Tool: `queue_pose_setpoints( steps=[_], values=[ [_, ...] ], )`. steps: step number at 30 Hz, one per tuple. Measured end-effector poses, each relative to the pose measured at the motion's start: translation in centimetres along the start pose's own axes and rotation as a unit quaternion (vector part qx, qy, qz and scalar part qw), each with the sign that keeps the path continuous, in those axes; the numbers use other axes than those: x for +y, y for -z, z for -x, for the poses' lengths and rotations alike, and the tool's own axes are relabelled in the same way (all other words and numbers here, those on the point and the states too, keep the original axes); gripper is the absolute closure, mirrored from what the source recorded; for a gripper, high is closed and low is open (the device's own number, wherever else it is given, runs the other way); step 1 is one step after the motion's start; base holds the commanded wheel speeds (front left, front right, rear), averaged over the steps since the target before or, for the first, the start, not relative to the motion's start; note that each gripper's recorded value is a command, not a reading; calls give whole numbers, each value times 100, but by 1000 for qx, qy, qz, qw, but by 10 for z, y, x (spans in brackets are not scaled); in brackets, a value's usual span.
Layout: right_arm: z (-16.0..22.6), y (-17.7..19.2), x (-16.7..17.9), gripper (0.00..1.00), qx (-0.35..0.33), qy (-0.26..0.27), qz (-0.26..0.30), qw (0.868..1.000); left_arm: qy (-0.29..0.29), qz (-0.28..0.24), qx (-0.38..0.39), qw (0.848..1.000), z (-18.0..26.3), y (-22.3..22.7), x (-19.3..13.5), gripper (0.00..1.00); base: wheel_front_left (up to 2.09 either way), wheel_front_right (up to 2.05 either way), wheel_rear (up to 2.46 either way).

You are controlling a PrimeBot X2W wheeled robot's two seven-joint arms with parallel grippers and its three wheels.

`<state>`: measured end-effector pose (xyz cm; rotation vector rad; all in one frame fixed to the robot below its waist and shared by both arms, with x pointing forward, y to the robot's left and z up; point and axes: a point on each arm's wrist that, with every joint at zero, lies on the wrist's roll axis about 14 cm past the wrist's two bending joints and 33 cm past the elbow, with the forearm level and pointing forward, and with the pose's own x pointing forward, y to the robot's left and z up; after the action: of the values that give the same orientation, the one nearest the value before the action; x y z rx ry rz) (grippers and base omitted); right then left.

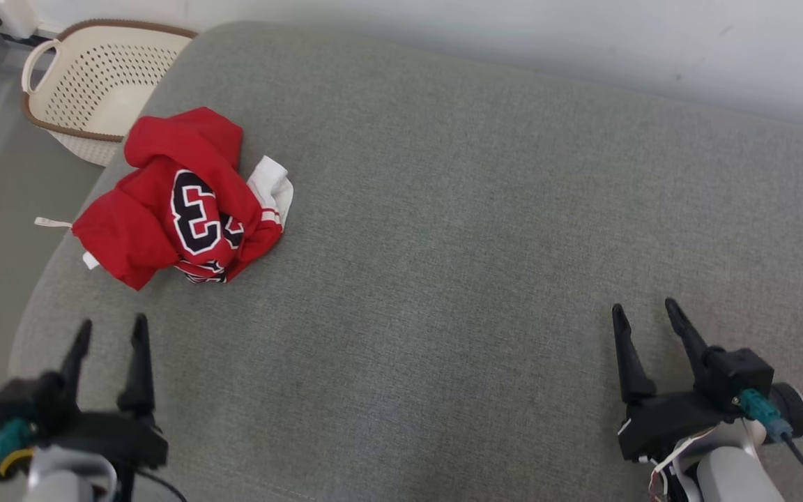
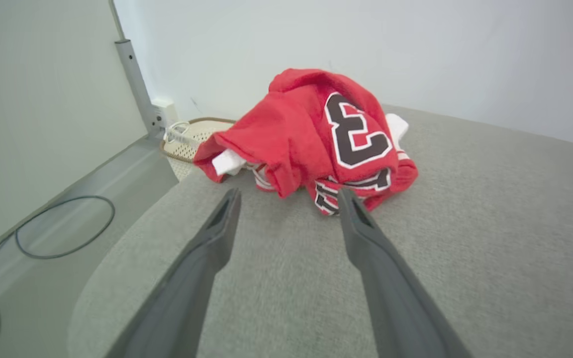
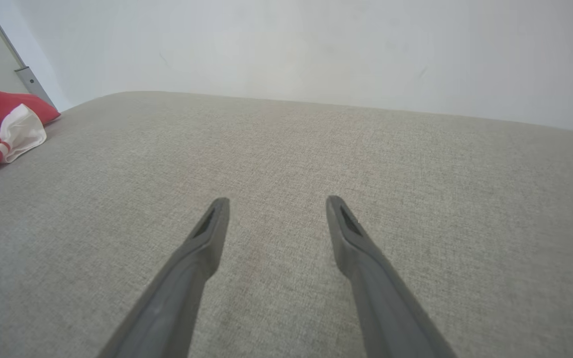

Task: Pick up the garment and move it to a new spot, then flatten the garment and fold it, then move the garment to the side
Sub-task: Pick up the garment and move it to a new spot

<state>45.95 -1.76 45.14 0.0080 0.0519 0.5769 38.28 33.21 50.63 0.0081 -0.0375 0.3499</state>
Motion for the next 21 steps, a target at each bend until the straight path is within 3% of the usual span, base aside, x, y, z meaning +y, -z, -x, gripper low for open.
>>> queue_pose_setpoints(
  steps=[10,14,21],
  values=[
    [-13,0,-22,0,-13,9,16,1000,57,-64,16,996,-77,-8,-6,0,0,0,0],
    [-12,4,-34,0,-11,24,14,1000,89,-98,55,990,-96,10,-8,0,0,0,0],
    [-3,19,-59,0,4,56,11,998,95,-99,135,981,-122,43,-4,0,0,0,0]
  ],
)
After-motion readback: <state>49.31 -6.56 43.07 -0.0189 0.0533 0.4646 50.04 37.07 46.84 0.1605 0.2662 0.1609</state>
